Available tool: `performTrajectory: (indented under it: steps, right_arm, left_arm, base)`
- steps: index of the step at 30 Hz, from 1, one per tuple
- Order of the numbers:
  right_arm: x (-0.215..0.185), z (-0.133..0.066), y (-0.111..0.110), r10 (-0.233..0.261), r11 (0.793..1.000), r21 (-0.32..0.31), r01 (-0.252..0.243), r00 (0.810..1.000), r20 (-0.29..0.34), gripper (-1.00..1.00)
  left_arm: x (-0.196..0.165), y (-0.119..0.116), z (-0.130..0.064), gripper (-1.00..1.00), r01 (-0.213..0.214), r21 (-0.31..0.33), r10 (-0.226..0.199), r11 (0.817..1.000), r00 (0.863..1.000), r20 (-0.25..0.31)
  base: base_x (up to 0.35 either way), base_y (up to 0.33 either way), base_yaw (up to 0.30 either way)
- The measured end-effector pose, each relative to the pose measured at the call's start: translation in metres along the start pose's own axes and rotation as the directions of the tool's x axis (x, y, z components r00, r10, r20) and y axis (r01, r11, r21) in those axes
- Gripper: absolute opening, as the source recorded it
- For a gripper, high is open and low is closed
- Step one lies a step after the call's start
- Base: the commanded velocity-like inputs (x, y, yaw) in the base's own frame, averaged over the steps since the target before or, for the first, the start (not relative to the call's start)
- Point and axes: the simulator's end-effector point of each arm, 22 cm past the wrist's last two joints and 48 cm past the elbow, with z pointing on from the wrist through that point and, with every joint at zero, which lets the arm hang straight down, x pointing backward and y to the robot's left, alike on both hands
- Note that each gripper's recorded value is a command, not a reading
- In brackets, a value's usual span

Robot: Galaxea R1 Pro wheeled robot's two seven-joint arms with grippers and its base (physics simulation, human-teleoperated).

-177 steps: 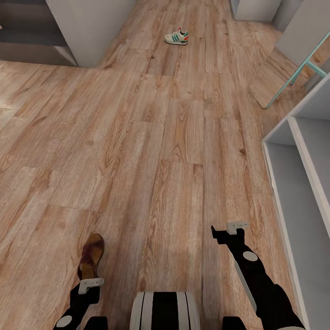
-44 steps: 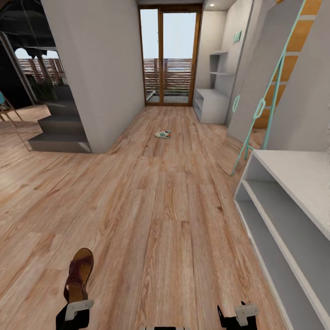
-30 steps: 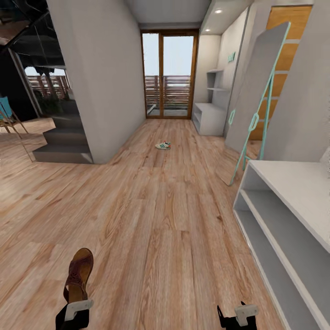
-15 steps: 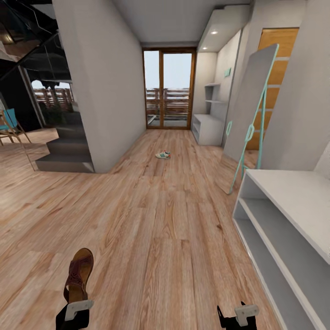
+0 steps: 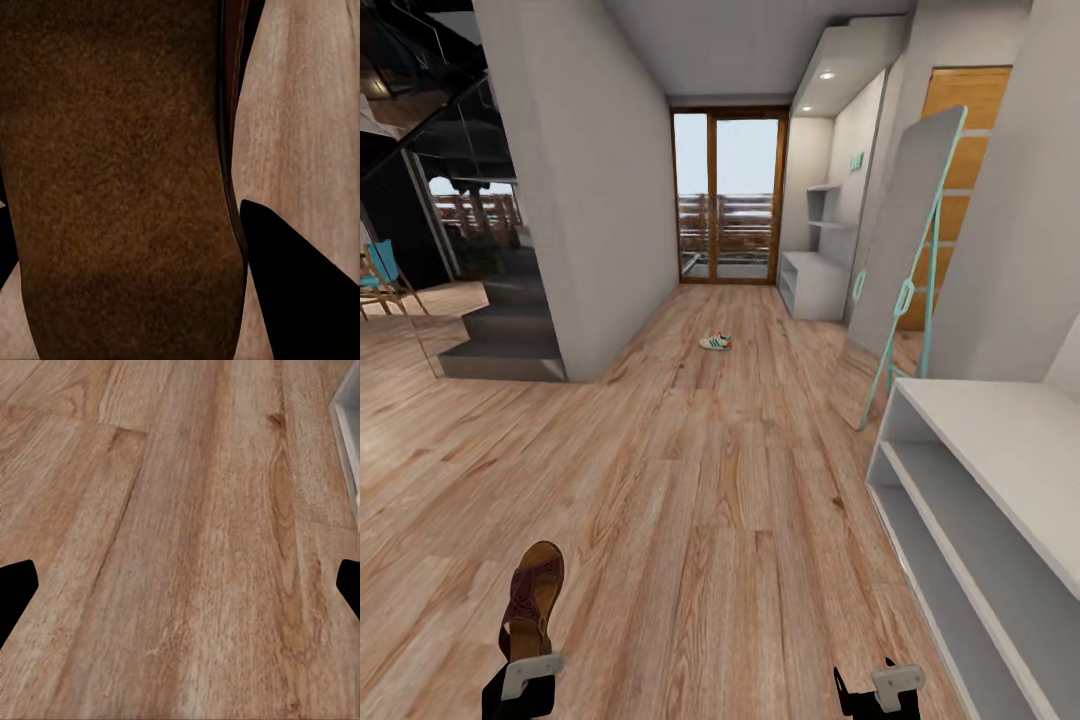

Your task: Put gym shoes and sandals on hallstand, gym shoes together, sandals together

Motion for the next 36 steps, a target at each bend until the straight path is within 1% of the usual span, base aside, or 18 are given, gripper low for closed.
performTrajectory:
  steps: [10,21,26,36]
  right_arm:
    - [-0.020,-0.007,-0.002,0.004,1.000,0.000,-0.004,1.000,-0.005,1.00]
    - [-0.013,-0.007,-0.001,0.005,1.000,-0.002,-0.005,1.000,-0.020,1.00]
    - [-0.012,-0.007,-0.001,0.005,1.000,-0.002,-0.005,1.000,-0.022,1.00]
    - [-0.014,-0.006,-0.001,0.004,1.000,-0.002,-0.004,1.000,-0.018,1.00]
  left_arm:
    - [-0.020,0.002,-0.007,-1.00,-0.001,-0.001,0.001,1.000,1.000,-0.004]
    - [-0.013,0.001,-0.007,-1.00,-0.005,0.001,0.005,1.000,1.000,-0.018]
    - [-0.011,0.001,-0.007,-1.00,-0.005,0.000,0.005,1.000,1.000,-0.022]
    - [-0.011,0.001,-0.007,-1.00,-0.004,0.000,0.004,1.000,1.000,-0.023]
  base:
    - [0.000,0.000,0.000]
    - [0.018,0.000,0.000]
    - [0.238,0.000,0.000]
    - [0.331,0.000,0.000]
